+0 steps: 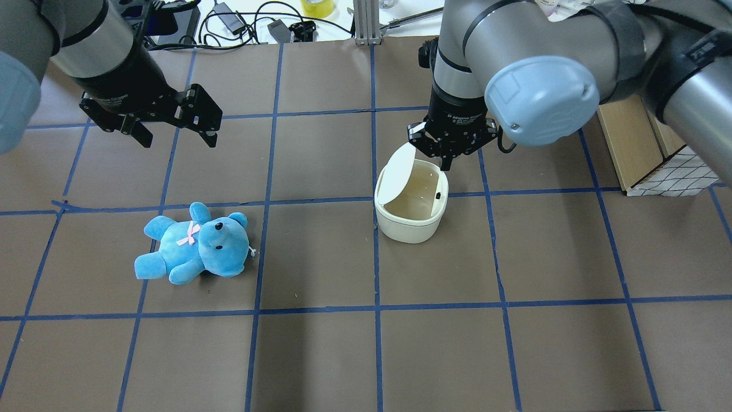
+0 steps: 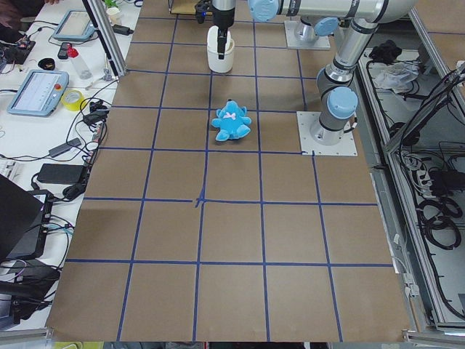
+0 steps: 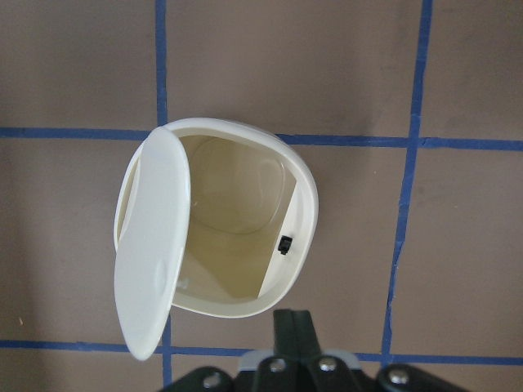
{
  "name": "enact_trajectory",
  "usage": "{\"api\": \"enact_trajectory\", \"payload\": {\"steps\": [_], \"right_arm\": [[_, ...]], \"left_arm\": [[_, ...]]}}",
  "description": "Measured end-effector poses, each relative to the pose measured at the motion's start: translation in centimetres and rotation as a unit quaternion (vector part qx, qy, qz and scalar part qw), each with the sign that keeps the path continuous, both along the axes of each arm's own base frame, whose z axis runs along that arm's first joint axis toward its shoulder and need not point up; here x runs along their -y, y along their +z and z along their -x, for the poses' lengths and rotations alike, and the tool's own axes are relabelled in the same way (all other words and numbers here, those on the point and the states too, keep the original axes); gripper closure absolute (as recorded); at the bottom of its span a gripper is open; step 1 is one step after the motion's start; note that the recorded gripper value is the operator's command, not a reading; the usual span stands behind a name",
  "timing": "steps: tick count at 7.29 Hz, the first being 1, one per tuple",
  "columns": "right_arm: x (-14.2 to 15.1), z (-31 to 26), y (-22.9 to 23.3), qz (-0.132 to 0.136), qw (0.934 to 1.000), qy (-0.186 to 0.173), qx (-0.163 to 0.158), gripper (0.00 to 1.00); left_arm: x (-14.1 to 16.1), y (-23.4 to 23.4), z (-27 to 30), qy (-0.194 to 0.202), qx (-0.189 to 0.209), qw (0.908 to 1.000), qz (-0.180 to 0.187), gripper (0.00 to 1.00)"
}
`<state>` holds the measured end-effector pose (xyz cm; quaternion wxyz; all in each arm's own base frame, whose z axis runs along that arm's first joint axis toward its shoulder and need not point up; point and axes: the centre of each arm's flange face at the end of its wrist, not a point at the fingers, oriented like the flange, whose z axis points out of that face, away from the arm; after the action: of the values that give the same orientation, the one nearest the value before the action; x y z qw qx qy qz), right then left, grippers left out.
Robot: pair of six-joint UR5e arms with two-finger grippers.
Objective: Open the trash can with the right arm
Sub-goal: 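Lift the lid upward with the right gripper, flipping it open, then raise the right gripper away from the open trash can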
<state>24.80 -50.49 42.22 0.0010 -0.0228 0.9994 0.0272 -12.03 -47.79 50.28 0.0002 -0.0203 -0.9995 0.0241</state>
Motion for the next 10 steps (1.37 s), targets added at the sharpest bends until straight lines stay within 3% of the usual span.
{"api": "enact_trajectory", "payload": {"steps": [2,3,4,8,10], "right_arm": [[0.6,1.1,1.6,0.01,0.9995,0.023,-0.016,0.25],[1.0,2.3,2.1,0.015,0.9988,0.04,-0.023,0.05],[1.4,3.7,2.7,0.02,0.9983,0.05,-0.024,0.0],[2.2,7.0,3.8,0.027,0.9952,0.092,-0.019,0.01],[2.7,8.7,4.2,0.031,0.9938,0.107,-0.001,0.01]], "left_arm": [[0.0,0.0,0.0,0.0,0.0,1.0,0.0,0.0],[0.0,0.0,0.0,0.0,0.0,1.0,0.0,0.0],[0.0,0.0,0.0,0.0,0.0,1.0,0.0,0.0],[0.0,0.0,0.0,0.0,0.0,1.0,0.0,0.0],[0.0,0.0,0.0,0.0,0.0,1.0,0.0,0.0]]}}
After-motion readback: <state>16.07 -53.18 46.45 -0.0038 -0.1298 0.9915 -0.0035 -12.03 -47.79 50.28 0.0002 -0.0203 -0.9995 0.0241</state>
